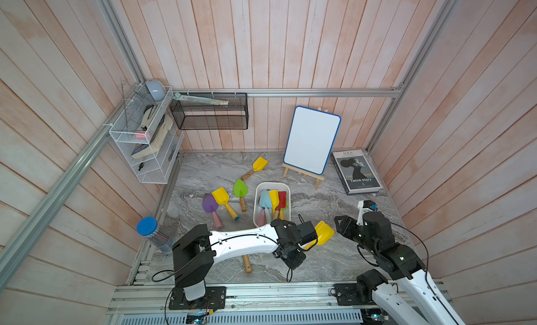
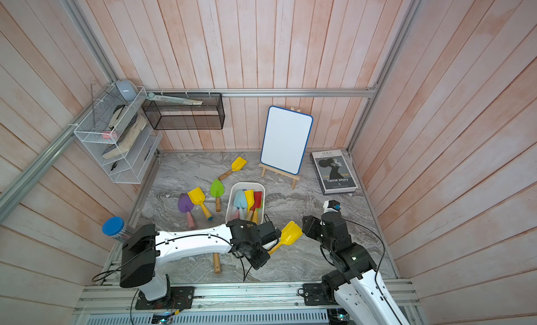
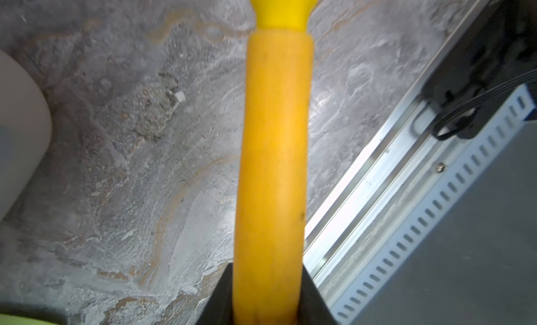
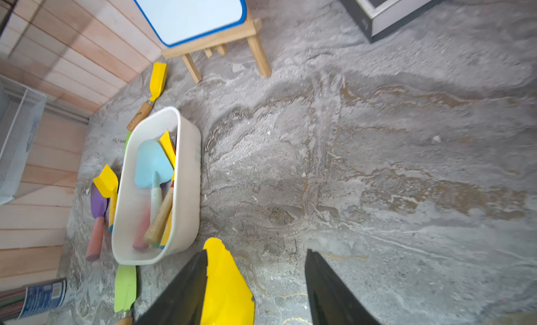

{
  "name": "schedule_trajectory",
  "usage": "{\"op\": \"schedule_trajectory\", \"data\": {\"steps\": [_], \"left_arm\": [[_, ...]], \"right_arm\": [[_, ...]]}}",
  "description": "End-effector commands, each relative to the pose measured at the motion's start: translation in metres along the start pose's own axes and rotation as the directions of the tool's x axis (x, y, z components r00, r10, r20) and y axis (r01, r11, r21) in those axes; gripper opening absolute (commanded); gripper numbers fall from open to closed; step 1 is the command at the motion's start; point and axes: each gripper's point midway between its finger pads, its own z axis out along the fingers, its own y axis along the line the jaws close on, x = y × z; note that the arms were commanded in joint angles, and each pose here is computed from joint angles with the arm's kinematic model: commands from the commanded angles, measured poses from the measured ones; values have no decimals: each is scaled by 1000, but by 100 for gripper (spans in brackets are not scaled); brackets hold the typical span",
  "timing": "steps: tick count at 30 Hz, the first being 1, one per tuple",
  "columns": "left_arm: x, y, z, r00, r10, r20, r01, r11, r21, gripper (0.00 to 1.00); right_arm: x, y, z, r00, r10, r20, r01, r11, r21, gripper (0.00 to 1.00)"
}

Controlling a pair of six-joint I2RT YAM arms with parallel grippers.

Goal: Put the shovel into the storage box
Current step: Pick up the shovel from the center of the board.

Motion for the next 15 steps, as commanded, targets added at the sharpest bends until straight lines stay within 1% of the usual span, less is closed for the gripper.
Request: {"op": "schedule_trajectory", "data": {"steps": [1,7,10,15], "left_arm": [[-27,6,-18,996,-41,83,40,999,15,18],[-73,27,-38,971,-131,197,132,991,11,18],[-89,35,-47,958,-159,239,161,987,15,18],[-98,58,-50,937,-230,263,238,971,3,18]], "right_arm": [[-21,-14,-20,996,9,84,-17,995,98,59],[-32,-3,-23,997,-28,75,21,995,100,60],[-40,4,-22,996,-44,77,37,995,97,60],[-52,18,-15,995,-72,75,65,994,83,60]]}}
